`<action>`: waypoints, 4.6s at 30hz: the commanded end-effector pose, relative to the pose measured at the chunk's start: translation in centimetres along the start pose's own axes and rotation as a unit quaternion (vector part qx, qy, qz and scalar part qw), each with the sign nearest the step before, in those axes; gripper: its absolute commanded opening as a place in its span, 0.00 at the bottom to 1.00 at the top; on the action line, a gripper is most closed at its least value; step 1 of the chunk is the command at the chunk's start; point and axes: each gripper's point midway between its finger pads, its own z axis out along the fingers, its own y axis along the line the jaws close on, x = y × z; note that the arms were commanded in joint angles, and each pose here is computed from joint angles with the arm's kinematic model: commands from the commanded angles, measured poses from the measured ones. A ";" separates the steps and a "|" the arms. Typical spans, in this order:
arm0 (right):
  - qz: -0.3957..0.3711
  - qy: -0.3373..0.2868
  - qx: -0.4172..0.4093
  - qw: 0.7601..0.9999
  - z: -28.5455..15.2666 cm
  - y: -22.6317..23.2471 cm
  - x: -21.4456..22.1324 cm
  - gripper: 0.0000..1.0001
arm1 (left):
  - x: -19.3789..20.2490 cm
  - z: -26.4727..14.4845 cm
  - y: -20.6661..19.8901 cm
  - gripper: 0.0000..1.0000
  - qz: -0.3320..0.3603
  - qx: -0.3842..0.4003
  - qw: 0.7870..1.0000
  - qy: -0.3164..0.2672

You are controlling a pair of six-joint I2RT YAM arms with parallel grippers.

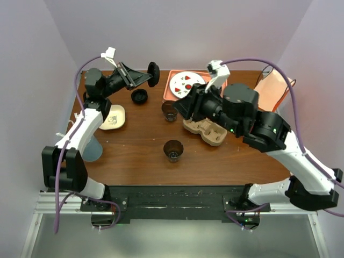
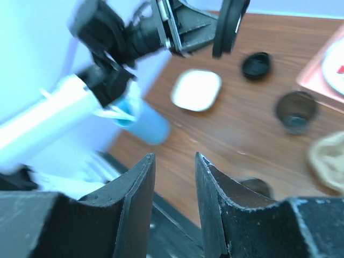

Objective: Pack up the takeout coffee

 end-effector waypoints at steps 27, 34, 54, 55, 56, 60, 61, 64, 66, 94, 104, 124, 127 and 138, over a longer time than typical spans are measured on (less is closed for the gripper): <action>-0.202 -0.170 -0.175 0.948 1.3 3.6 -5.4 0.43 | 3.8 -8.3 -18.0 0.17 -0.103 0.223 0.968 0.044; -0.312 -0.223 -0.242 0.891 1.5 4.9 -3.4 0.45 | 6.2 -9.0 -16.1 0.17 -0.140 0.156 0.975 0.078; -0.338 -0.220 -0.309 0.862 1.5 7.6 -3.2 0.39 | 9.5 -11.1 -16.9 0.17 -0.141 0.162 0.961 0.175; -0.341 -0.219 -0.307 0.861 1.6 7.5 -3.2 0.39 | 9.5 -11.1 -16.9 0.17 -0.142 0.162 0.960 0.178; -0.342 -0.215 -0.305 0.863 1.9 7.4 -3.0 0.39 | 9.5 -11.2 -17.0 0.17 -0.140 0.163 0.960 0.178; -0.346 -0.200 -0.314 0.861 2.5 7.5 -2.3 0.39 | 9.2 -11.2 -17.4 0.17 -0.140 0.169 0.960 0.175; -0.347 -0.198 -0.314 0.861 2.6 7.5 -2.2 0.39 | 9.2 -11.2 -17.6 0.17 -0.143 0.170 0.959 0.175; -0.349 -0.197 -0.309 0.862 2.8 7.2 -1.9 0.39 | 9.0 -11.2 -17.8 0.17 -0.148 0.171 0.959 0.171; -0.351 -0.193 -0.306 0.864 3.1 6.9 -1.6 0.35 | 8.8 -11.2 -18.1 0.17 -0.144 0.175 0.959 0.170; -0.329 -0.198 -0.322 0.865 3.2 7.9 -2.1 0.26 | 9.9 -12.0 -17.6 0.18 -0.153 0.157 0.961 0.170; -0.287 -0.167 -0.333 0.883 4.6 8.5 -1.5 0.00 | 10.7 -11.8 -15.8 0.51 -0.159 0.126 0.965 0.166; -0.129 0.081 0.048 0.987 0.4 -6.3 3.7 0.00 | -1.7 -7.3 -4.4 1.00 0.041 -0.199 0.978 -0.047; -0.114 0.155 0.103 0.976 0.2 -8.6 7.1 0.00 | -3.3 -7.8 -3.5 1.00 0.088 -0.210 0.970 -0.081; -0.127 0.358 0.246 0.892 2.6 -14.1 16.6 0.00 | 6.6 -8.3 3.3 1.00 0.109 -0.247 0.962 0.045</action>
